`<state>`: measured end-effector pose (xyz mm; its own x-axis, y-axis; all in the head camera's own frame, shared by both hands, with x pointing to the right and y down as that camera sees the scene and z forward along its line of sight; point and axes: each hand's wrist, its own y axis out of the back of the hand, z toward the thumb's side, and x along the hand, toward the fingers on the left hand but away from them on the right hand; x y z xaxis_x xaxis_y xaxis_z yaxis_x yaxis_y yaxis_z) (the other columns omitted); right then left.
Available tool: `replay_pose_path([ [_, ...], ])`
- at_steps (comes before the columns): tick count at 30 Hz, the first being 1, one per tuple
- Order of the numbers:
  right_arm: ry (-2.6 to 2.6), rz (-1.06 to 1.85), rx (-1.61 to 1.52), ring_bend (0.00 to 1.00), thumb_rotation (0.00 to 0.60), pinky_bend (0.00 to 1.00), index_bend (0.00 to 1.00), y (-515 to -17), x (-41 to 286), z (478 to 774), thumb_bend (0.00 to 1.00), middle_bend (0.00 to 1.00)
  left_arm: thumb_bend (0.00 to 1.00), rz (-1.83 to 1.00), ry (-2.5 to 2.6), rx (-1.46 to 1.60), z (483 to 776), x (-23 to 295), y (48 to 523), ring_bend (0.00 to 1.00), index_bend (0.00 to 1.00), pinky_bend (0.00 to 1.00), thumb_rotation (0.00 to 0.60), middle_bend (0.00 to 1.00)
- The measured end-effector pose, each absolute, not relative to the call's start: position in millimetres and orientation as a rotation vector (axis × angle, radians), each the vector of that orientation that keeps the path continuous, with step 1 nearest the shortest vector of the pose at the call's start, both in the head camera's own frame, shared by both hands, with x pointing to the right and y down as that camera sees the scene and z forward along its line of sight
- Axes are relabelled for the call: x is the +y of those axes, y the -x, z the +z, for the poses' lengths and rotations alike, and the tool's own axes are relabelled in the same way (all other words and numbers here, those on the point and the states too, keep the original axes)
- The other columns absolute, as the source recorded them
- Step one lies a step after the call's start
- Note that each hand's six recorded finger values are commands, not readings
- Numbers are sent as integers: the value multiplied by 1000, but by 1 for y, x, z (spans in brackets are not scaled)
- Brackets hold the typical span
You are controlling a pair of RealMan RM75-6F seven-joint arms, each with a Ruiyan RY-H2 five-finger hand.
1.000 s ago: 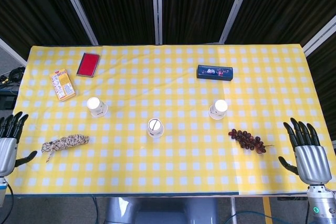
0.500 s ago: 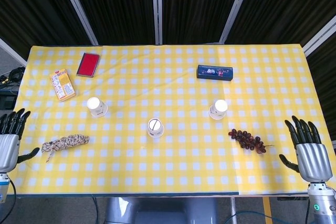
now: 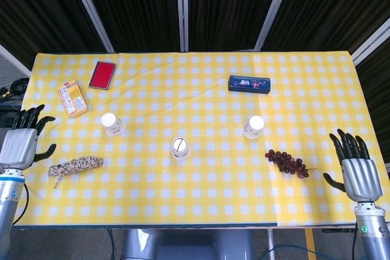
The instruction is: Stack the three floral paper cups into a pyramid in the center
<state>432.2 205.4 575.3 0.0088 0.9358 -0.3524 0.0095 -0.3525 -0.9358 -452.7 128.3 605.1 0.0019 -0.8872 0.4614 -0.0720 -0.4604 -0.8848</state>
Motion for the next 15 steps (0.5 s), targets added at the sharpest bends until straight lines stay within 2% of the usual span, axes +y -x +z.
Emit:
replay_pose_path([
  [8,1485,1477,-1025,0,600,0,31,-436,202,579,72,0,326,-1612,1712,904,643,71,438,0,236,0,600,0],
  [15,1480,1495,-1029,0,600,0,33,-439,200,582,72,0,305,-1647,1766,796,666,40,415,0,235,0,600,0],
])
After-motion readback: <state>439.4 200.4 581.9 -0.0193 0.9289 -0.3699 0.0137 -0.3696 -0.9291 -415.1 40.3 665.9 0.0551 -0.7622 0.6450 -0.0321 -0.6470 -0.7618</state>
